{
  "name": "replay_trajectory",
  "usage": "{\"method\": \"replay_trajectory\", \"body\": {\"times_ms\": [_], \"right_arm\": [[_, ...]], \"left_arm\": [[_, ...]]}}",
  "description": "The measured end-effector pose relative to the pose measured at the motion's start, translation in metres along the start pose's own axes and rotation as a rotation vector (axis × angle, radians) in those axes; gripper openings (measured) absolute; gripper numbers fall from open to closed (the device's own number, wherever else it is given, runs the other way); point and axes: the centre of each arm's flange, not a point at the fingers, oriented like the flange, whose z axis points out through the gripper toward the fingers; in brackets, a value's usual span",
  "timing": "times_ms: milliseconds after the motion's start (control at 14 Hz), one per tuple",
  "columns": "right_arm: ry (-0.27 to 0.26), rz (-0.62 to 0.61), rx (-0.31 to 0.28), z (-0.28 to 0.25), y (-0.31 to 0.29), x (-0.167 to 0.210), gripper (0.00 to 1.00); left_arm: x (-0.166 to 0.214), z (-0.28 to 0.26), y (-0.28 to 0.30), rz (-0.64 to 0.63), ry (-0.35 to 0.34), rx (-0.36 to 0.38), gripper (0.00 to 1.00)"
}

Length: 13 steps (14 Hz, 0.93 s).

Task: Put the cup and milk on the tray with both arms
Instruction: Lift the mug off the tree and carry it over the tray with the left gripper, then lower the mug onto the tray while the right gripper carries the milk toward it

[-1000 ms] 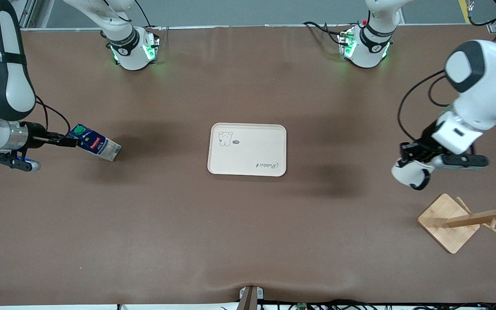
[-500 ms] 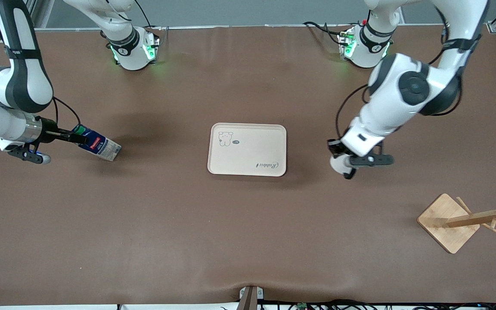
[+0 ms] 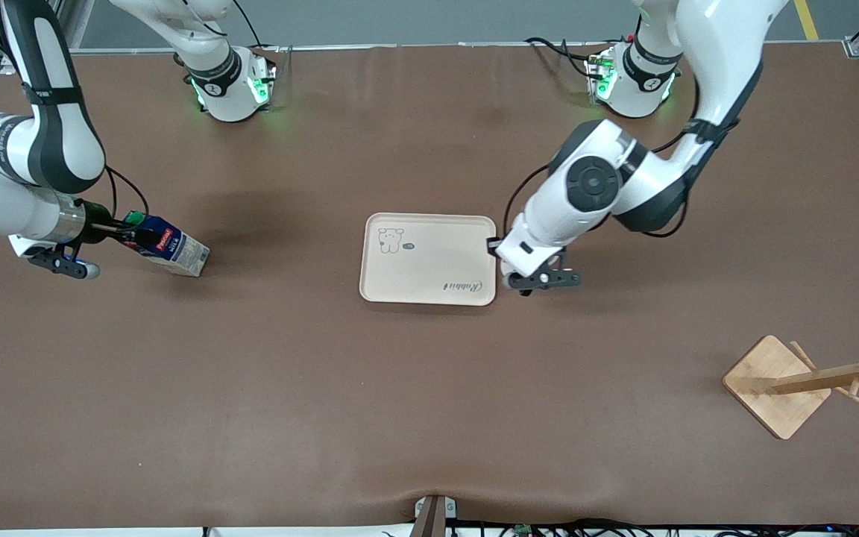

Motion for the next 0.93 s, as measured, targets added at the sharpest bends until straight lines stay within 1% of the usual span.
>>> {"method": "replay_trajectory", "body": {"times_ms": [143,286,429,571,714,786,929], "right_arm": [[0.001,0.0,0.0,-0.001,0.0,-0.001,0.67],[0.004,0.0,0.0,-0.001,0.0,-0.001,0.62],[0.02,-0.001,0.002,-0.005,0.0,0.001,0.61],[0.047,-0.003,0.005,-0.016,-0.002,0.005,0.61],[0.068,-0.006,0.007,-0.03,-0.004,0.009,0.61],[0.073,-0.009,0.008,-0.038,-0.005,0.01,0.61],[0.071,-0.036,0.009,-0.054,-0.007,0.012,0.61]], "left_arm": [[-0.011,0.024,0.026,-0.025,-0.025,0.012,0.08],[-0.02,0.051,0.043,-0.04,-0.062,0.02,0.08],[-0.028,0.077,0.055,-0.032,-0.096,0.034,0.08],[-0.034,0.098,0.062,-0.034,-0.105,0.064,0.08],[-0.043,0.116,0.067,-0.035,-0.108,0.111,0.08],[-0.047,0.124,0.068,-0.038,-0.108,0.133,0.08],[-0.05,0.133,0.069,-0.039,-0.113,0.152,0.08]]}}
